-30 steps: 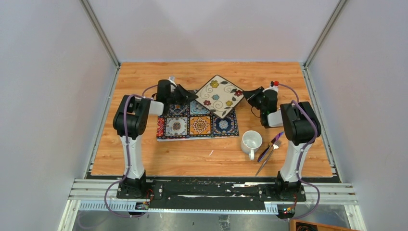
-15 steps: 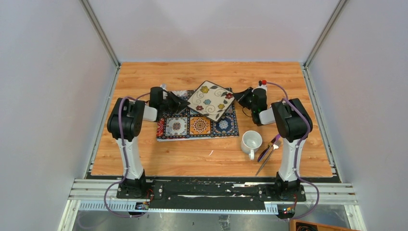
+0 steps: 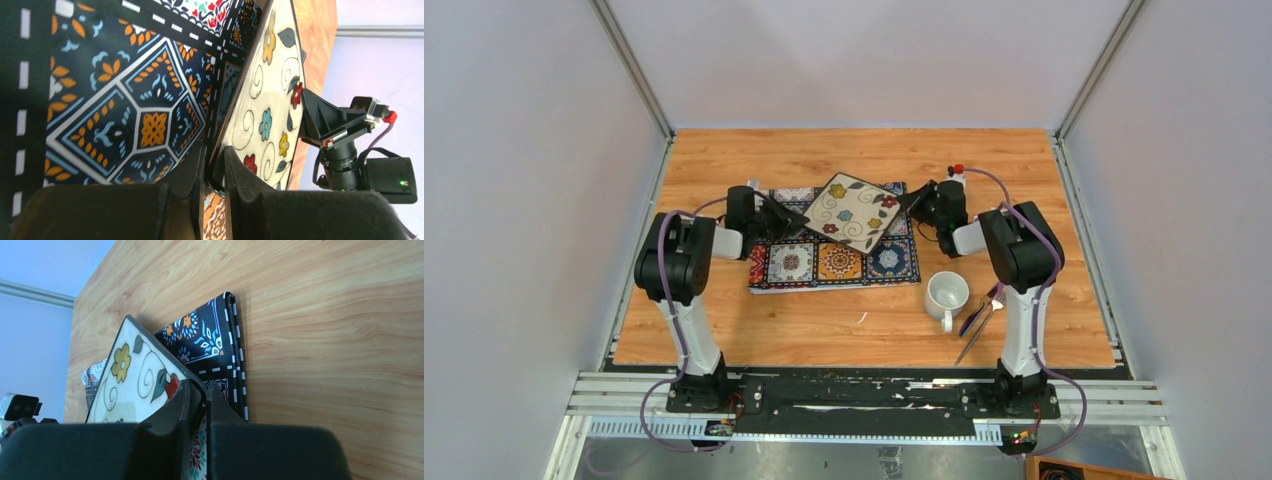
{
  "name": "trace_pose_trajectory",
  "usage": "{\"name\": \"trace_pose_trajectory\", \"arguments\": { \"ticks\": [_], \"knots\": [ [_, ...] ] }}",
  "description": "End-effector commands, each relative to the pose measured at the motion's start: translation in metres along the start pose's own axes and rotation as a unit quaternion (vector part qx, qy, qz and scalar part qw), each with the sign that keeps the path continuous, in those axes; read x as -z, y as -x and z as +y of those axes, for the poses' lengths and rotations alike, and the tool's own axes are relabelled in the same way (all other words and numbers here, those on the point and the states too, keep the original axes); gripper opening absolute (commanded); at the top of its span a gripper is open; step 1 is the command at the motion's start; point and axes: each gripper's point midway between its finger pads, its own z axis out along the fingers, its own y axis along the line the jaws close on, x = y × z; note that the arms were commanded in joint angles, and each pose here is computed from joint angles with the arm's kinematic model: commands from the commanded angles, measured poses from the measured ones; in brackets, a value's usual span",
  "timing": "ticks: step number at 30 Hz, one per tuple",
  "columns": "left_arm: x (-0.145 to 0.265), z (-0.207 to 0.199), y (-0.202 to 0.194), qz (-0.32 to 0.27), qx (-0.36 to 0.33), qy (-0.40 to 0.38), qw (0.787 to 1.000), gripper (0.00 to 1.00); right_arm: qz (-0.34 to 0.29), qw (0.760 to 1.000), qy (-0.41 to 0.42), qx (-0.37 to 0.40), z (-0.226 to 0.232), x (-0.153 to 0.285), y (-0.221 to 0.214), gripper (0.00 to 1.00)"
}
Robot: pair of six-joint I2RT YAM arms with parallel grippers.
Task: Set the dinner table for one person
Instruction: Place the plate on the napkin.
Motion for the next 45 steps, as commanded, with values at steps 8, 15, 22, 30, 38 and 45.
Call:
{"name": "trace_pose_trajectory", "arguments": {
  "ticks": [8, 15, 22, 30, 38, 45],
  "knots": [
    [0.028, -0.067, -0.057, 0.085, -0.091, -0.117, 0.985, 0.0, 0.25, 0.938, 0.219, 0.098, 0.144, 0.042, -0.173, 0.0],
    [0.043, -0.059, -0.068, 0.083, -0.091, -0.108, 0.986, 0.0, 0.262, 0.934, 0.219, 0.101, 0.145, 0.042, -0.186, 0.0],
    [0.057, -0.051, -0.079, 0.084, -0.09, -0.103, 0.987, 0.0, 0.263, 0.934, 0.22, 0.103, 0.147, 0.038, -0.187, 0.0],
    [0.065, -0.042, -0.089, 0.088, -0.086, -0.095, 0.988, 0.0, 0.261, 0.934, 0.219, 0.108, 0.148, 0.033, -0.185, 0.0],
    [0.074, -0.036, -0.096, 0.087, -0.087, -0.09, 0.988, 0.0, 0.261, 0.934, 0.215, 0.114, 0.147, 0.029, -0.184, 0.0],
    [0.074, -0.034, -0.1, 0.093, -0.08, -0.099, 0.988, 0.0, 0.259, 0.936, 0.21, 0.115, 0.143, 0.026, -0.181, 0.0]
  ]
}}
